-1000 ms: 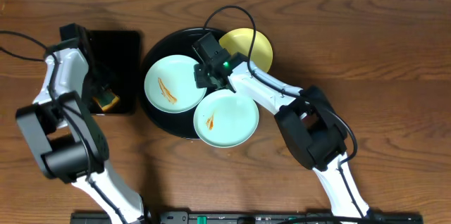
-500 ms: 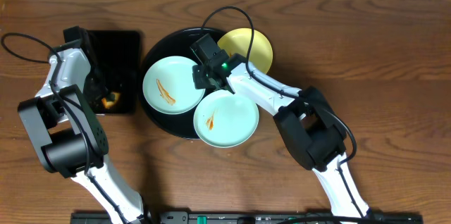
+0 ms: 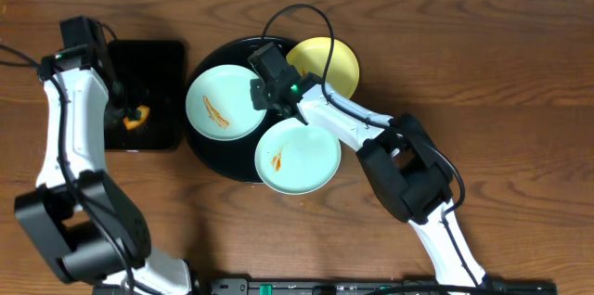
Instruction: Clean dirty plates on tray and stack at the side
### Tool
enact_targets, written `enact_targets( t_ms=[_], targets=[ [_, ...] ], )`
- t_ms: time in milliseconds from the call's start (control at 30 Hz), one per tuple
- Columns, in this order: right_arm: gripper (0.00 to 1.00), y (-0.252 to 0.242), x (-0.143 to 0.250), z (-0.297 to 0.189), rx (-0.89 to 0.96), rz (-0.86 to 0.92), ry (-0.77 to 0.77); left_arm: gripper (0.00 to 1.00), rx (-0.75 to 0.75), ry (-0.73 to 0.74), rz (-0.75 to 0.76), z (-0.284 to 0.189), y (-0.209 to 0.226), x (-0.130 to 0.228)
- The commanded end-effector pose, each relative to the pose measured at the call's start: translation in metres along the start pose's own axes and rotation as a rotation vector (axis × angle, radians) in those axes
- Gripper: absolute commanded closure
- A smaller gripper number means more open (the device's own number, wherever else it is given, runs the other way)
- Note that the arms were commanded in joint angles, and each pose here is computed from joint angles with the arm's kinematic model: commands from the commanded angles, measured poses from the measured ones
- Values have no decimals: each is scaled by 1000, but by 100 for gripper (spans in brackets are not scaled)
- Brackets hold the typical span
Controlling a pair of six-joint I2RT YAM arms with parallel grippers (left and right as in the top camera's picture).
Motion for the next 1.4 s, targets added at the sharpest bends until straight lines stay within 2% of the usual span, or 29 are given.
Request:
enact_targets(
  t_ms=[0, 433, 633, 800, 1100, 1200, 1367],
  targets=[
    [99, -9, -3, 3, 71, 20, -33, 93, 55, 34, 54, -3, -20, 11],
    [99, -15, 0, 3, 62, 57, 2, 93, 147, 111, 244, 40, -99, 64],
    [99, -16, 2, 3, 65, 56, 13, 92, 107, 156, 158, 87, -106, 68],
    [99, -17, 1, 3, 64, 58, 14, 93, 121, 261, 185, 121, -115, 88],
    [99, -17, 1, 3, 63, 58, 13, 92, 94, 411, 298, 120, -120, 131],
    [99, -17, 1, 3, 61, 59, 11, 93, 134, 473, 321, 116, -123, 141],
    [99, -16, 1, 3, 54, 59, 14, 92, 124, 452, 319, 118, -121, 136]
  ],
)
Point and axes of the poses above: each gripper's point midway between its finger pads, its own z axis out along the fingers, its own y axis along the line the jaws close on, x = y × z, the point moved 6 cm from there along -z, back along the fingers, and after that the axes turned 4 degrees about -z, right-handed, at the moved point
